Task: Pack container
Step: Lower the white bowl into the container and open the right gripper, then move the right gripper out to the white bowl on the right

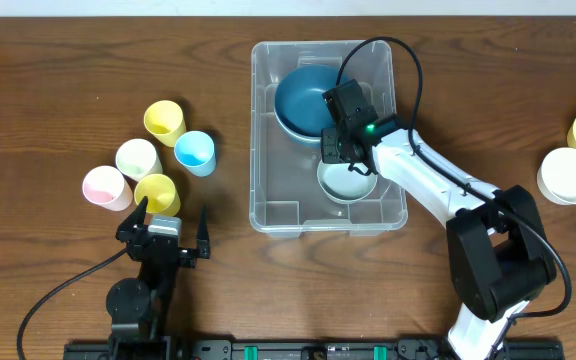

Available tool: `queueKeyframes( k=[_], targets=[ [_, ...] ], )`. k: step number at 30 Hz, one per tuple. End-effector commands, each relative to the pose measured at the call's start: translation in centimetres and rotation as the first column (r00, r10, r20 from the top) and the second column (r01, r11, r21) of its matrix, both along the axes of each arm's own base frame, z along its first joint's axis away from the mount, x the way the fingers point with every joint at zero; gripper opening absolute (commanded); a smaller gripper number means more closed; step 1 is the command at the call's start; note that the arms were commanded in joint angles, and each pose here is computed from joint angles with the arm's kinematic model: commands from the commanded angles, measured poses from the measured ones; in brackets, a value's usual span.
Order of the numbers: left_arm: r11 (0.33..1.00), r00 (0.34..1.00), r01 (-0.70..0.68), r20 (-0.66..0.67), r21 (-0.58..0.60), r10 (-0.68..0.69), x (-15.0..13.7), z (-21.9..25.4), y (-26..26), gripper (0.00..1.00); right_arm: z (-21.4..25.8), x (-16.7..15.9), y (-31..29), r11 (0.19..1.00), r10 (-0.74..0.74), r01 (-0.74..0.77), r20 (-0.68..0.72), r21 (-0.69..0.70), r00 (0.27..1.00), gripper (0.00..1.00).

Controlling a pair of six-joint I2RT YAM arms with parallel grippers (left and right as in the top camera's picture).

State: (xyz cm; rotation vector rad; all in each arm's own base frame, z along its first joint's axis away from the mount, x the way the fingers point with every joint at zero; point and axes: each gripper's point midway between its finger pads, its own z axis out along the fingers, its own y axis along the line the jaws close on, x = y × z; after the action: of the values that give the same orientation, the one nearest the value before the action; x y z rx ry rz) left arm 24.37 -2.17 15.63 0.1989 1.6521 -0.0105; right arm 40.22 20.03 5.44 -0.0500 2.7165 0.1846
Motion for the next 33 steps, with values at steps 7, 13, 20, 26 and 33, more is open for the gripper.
queueKeyframes(
  k=[7, 13, 20, 26, 33],
  targets=[
    [1.0, 0.999, 0.011, -0.043, 0.007, -0.01, -0.1, -1.5, -0.1, 0.98, 2.2, 3.1, -2.1, 0.999, -0.034, 0.034, 0.062, -0.006, 0.997, 0.18],
    [1.0, 0.999, 0.011, -0.043, 0.007, -0.01, -0.1, -1.5, -0.1, 0.98, 2.4, 3.1, -2.0, 1.0, -0.02, 0.019, 0.05, 0.02, 0.999, 0.17],
    [1.0, 0.999, 0.011, -0.043, 0.007, -0.01, -0.1, -1.5, -0.1, 0.98, 5.5, 2.8, -2.0, 1.0, -0.014, 0.014, 0.025, 0.009, 1.0, 0.14],
    [1.0, 0.999, 0.011, -0.043, 0.007, -0.01, -0.1, -1.5, -0.1, 0.98, 12.0, 2.2, -3.9, 0.997, -0.074, 0.075, 0.016, -0.021, 0.997, 0.27],
    [1.0, 0.999, 0.011, -0.043, 0.007, -0.01, -0.1, -1.5, -0.1, 0.98, 19.2, 0.3, -13.0, 0.941, -0.334, 0.334, 0.008, -0.046, 0.942, 0.81]
  ],
)
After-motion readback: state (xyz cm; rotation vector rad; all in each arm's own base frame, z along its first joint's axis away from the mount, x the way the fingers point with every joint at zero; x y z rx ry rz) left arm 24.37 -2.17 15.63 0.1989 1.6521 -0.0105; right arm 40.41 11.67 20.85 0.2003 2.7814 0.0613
